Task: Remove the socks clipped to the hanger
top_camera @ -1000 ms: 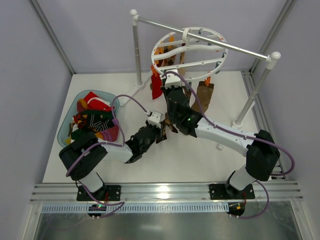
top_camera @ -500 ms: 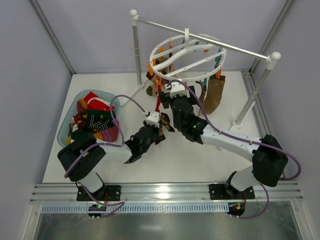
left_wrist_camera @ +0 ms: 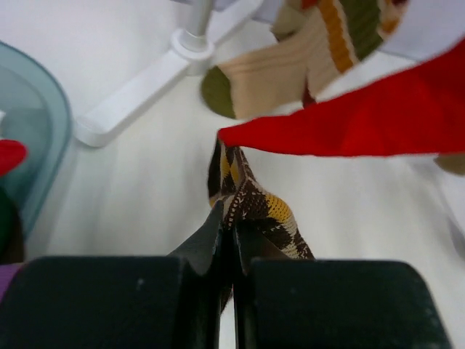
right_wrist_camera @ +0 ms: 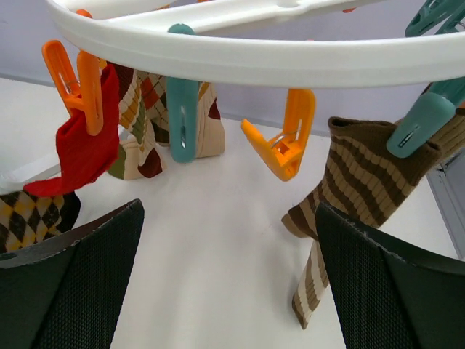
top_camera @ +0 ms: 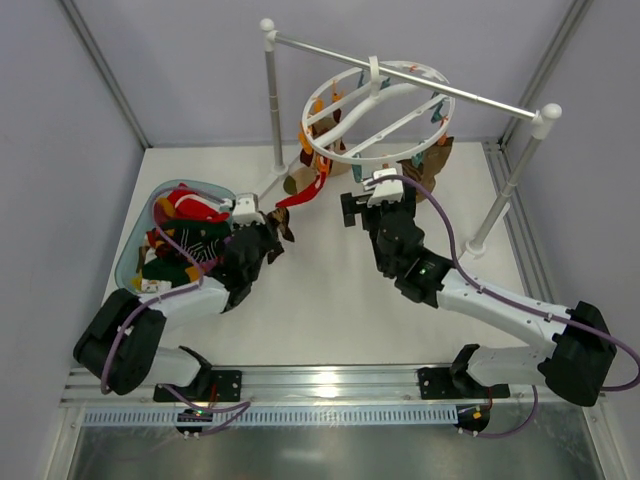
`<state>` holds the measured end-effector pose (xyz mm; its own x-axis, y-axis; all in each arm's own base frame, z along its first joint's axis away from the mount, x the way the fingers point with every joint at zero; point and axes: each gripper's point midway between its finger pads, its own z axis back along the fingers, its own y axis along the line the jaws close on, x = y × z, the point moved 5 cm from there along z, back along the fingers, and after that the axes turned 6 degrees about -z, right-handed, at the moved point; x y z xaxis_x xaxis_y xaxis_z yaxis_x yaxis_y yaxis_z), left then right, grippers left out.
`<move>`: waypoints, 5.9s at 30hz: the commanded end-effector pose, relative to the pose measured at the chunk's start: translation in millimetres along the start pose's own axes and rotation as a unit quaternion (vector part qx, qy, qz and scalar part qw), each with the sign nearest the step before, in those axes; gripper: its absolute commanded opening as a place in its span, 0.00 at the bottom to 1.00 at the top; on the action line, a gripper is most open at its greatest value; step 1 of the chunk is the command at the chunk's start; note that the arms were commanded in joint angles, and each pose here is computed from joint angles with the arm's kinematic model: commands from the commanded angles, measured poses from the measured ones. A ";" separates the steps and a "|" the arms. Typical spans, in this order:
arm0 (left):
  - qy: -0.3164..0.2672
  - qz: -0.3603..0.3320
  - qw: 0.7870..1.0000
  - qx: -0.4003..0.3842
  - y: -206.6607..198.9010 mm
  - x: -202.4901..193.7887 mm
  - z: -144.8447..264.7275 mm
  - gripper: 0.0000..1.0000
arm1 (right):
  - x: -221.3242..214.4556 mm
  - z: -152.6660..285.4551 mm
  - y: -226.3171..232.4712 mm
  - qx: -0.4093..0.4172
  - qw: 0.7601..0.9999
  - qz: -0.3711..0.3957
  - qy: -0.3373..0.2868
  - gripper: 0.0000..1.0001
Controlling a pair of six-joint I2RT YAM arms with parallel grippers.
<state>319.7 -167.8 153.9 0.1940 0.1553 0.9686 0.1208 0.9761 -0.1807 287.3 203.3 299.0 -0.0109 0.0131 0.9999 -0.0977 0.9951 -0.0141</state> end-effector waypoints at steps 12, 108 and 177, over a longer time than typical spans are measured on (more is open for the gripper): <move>-0.133 0.125 0.970 0.163 115.3 89.6 24.2 0.00 | 14.0 17.4 -12.3 0.024 0.998 -0.046 -0.030 1.00; -0.168 -0.017 0.954 -0.247 -104.2 33.3 -61.0 1.00 | 22.8 69.6 -43.6 0.096 0.989 -0.089 -0.068 1.00; -0.223 -0.103 0.962 -0.120 -153.1 4.0 18.7 0.00 | 38.4 -43.4 67.4 0.073 0.996 0.002 0.054 0.96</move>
<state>285.7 -314.2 140.1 -0.1552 -0.1211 0.9804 0.3775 0.9099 0.1721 316.8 273.7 308.7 0.1613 0.1019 0.9816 -0.2874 0.9564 -0.0521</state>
